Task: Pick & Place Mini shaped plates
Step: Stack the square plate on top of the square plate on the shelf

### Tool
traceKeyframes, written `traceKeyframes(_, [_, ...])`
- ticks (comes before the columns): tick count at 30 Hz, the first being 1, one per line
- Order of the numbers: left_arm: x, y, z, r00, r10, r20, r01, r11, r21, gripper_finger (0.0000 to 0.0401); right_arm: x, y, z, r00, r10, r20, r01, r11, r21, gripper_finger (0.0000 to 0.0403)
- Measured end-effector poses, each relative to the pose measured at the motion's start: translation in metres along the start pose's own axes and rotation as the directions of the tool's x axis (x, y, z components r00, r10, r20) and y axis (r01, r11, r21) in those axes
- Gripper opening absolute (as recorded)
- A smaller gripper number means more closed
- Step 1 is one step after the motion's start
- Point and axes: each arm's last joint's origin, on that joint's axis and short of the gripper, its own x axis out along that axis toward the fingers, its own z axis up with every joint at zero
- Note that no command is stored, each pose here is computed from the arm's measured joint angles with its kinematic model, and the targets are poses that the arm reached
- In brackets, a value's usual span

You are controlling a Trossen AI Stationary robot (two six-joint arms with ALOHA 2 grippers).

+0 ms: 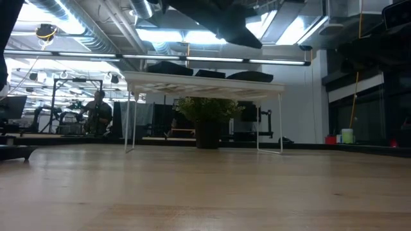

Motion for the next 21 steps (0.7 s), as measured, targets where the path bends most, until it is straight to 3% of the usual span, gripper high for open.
traceKeyframes(6, [-0.008,-0.021,-0.002,0.994,-0.061,-0.093,0.063,0.998,0.013,0.0003,0.0,0.0,0.0,1.0,0.0,0.0,0.0,1.0,0.0,0.0129])
traceKeyframes(21, [-0.073,-0.105,0.008,0.931,-0.154,-0.332,0.174,0.984,0.032,0.0002,0.0,0.0,0.0,1.0,0.0,-0.001,0.0,1.0,0.0,0.0129])
